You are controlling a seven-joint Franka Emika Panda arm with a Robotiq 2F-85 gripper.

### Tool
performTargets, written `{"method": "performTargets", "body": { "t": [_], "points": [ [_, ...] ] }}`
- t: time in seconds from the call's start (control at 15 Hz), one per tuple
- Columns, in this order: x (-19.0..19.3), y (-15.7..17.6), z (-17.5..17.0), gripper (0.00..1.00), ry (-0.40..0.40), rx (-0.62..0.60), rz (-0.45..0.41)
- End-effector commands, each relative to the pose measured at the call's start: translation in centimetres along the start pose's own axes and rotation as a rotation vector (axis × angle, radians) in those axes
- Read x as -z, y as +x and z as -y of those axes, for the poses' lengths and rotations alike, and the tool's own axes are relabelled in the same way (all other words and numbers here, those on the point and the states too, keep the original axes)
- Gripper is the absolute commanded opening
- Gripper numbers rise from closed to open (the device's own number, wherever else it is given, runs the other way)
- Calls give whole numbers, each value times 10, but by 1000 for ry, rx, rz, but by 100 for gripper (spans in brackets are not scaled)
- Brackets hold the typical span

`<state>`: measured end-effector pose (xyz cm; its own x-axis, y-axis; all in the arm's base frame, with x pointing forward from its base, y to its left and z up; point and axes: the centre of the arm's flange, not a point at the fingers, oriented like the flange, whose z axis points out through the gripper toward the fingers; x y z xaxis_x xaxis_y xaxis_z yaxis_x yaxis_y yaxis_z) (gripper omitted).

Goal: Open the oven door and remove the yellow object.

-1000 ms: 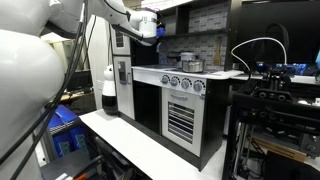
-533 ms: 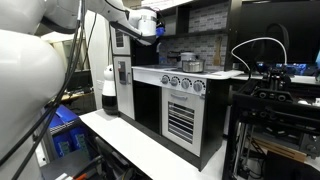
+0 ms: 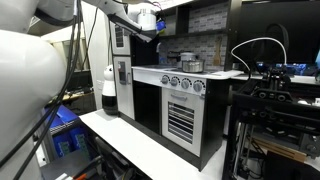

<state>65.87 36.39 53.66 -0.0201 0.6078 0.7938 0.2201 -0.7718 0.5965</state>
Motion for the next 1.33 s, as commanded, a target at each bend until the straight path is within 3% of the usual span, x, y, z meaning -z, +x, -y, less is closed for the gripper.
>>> {"method": "performTargets", "body": {
  "t": [0.0, 0.47, 1.27],
  "points": [
    [22, 9, -10, 44, 6, 53, 7],
    [28, 17, -13, 44, 25, 61, 6],
    [48, 22, -11, 44, 122, 4, 60]
  ]
}}
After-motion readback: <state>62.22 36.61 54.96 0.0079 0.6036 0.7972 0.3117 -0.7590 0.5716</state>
